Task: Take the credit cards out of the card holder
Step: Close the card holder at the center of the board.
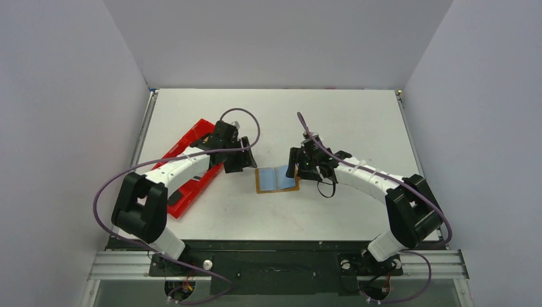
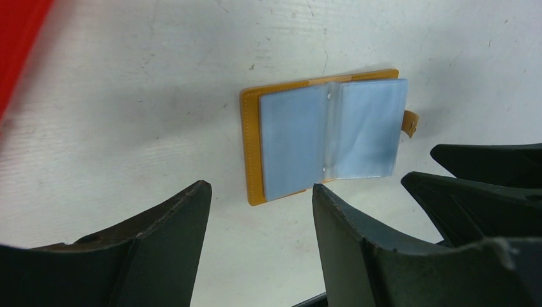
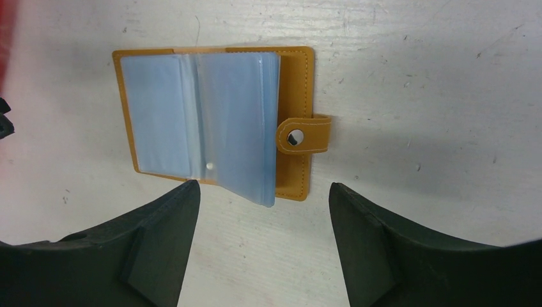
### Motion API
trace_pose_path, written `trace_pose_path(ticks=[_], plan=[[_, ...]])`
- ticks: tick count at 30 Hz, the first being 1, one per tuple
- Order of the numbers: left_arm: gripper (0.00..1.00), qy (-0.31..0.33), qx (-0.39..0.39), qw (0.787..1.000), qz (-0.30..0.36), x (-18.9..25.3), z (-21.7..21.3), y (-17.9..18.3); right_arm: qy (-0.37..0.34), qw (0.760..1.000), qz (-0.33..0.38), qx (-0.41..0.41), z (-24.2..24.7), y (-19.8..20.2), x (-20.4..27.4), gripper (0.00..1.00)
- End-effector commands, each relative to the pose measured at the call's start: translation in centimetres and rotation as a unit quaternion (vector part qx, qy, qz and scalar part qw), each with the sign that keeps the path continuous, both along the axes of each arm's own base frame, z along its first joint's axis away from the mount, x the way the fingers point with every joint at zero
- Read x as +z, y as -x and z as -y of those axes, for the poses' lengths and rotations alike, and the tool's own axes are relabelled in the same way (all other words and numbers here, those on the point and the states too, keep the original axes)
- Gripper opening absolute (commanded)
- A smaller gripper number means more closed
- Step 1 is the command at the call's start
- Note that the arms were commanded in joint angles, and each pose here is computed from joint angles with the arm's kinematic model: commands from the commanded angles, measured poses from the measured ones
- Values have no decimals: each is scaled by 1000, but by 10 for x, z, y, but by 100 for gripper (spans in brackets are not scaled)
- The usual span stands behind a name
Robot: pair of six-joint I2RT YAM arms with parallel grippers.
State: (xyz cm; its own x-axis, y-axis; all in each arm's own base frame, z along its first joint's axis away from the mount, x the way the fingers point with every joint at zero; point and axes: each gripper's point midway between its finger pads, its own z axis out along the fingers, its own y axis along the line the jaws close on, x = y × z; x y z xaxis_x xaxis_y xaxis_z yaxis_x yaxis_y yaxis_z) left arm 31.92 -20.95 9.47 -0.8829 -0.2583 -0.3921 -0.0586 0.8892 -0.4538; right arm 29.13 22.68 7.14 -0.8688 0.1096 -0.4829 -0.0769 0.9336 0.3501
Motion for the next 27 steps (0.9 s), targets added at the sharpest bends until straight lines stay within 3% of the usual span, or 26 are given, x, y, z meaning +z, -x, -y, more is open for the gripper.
trace_pose_path(ticks=[1,16,21,27], plan=[[57,47,-30,998,17,8,30,-11,13,1000,16,-8,-3,-11,0,69],[58,54,-54,997,-29,-30,43,-2,17,1000,-11,-13,-8,-13,-32,47],[58,52,-56,996,-40,-41,44,0,31,999,-17,-17,-3,-12,-42,34],[58,49,-58,996,-53,-54,45,3,45,998,-27,-18,2,-8,-52,12]])
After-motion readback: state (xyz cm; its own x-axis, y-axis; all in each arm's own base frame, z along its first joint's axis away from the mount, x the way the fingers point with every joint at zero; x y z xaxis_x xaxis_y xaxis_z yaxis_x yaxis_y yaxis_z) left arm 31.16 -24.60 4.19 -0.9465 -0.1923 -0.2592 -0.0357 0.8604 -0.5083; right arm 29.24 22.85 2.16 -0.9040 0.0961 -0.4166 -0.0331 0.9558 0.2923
